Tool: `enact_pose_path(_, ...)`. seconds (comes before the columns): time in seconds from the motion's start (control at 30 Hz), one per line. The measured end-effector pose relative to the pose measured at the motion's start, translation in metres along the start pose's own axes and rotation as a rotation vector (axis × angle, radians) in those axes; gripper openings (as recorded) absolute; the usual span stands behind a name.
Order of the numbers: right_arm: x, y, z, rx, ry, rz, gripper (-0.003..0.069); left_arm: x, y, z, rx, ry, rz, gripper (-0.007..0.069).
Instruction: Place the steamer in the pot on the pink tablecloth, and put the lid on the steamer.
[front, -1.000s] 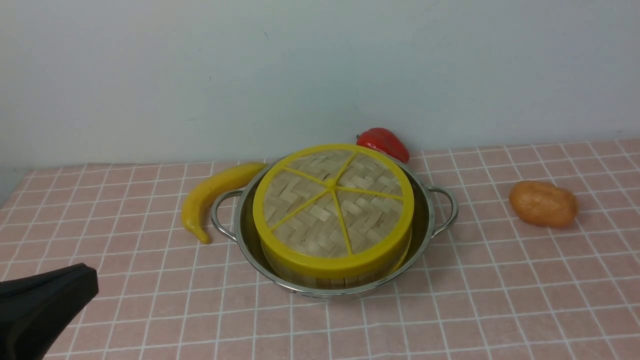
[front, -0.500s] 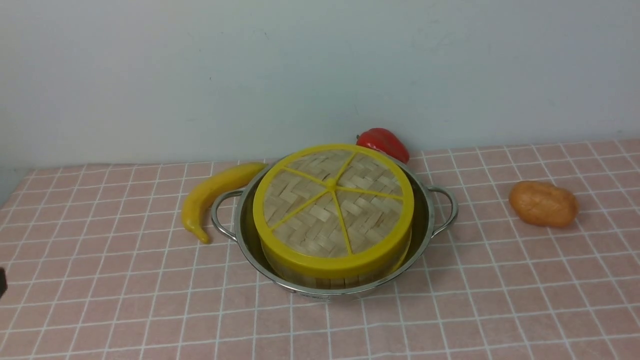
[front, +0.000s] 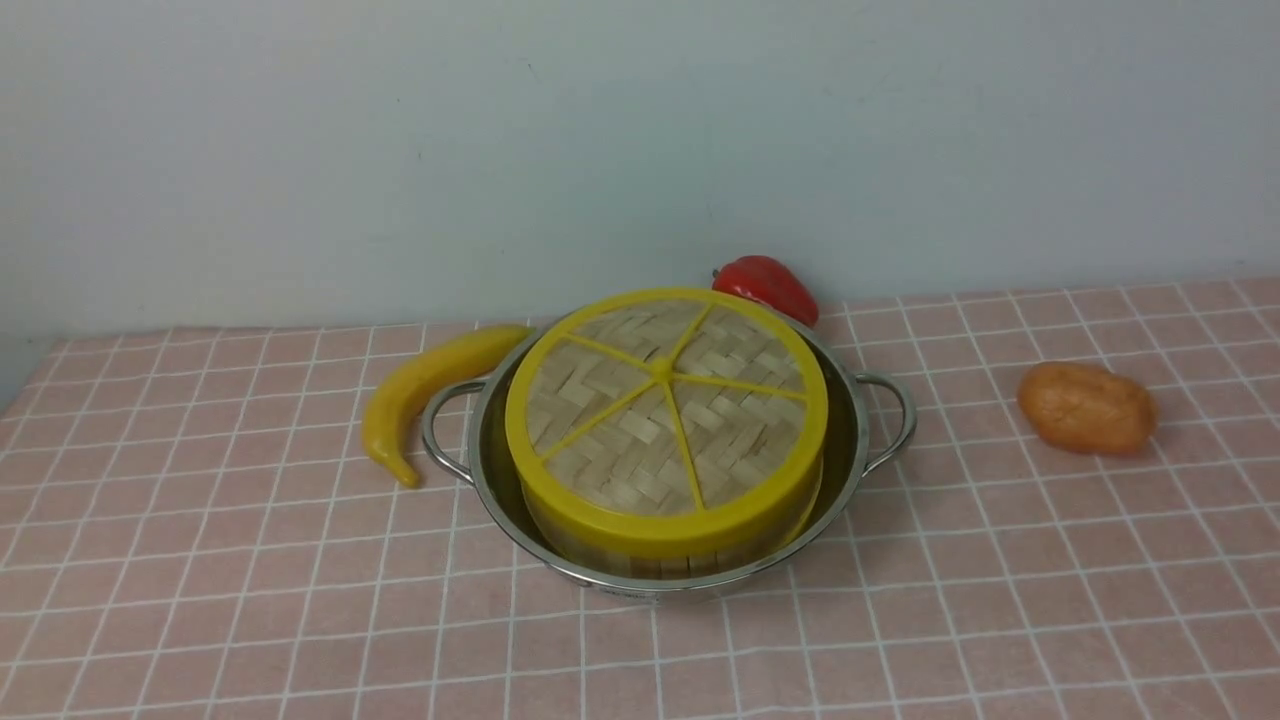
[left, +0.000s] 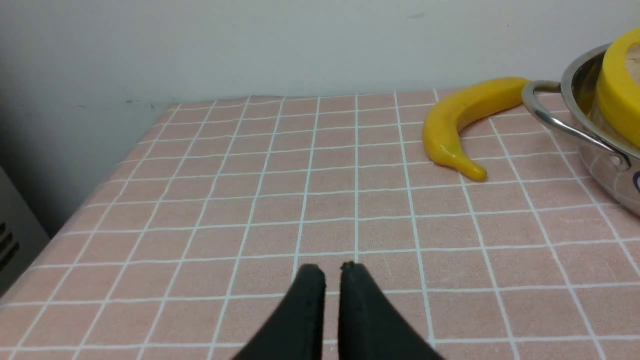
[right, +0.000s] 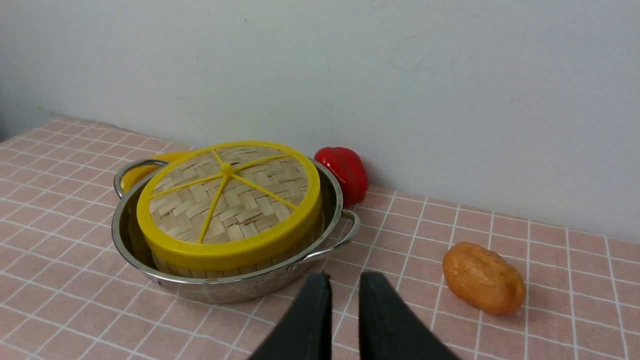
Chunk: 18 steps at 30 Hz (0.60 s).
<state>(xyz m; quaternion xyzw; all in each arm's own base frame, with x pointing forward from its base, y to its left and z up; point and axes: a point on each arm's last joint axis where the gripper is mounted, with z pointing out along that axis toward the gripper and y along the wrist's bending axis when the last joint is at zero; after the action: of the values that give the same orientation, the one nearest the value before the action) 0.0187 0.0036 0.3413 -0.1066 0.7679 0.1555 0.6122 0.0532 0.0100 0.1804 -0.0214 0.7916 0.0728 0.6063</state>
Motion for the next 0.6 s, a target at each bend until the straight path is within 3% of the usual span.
enact_pose_path(0.6, -0.0001, 0.0000, 0.0000, 0.000, -0.001, -0.001, 0.0163, -0.0001, 0.0001, -0.0001, -0.001, -0.001, 0.000, 0.0083)
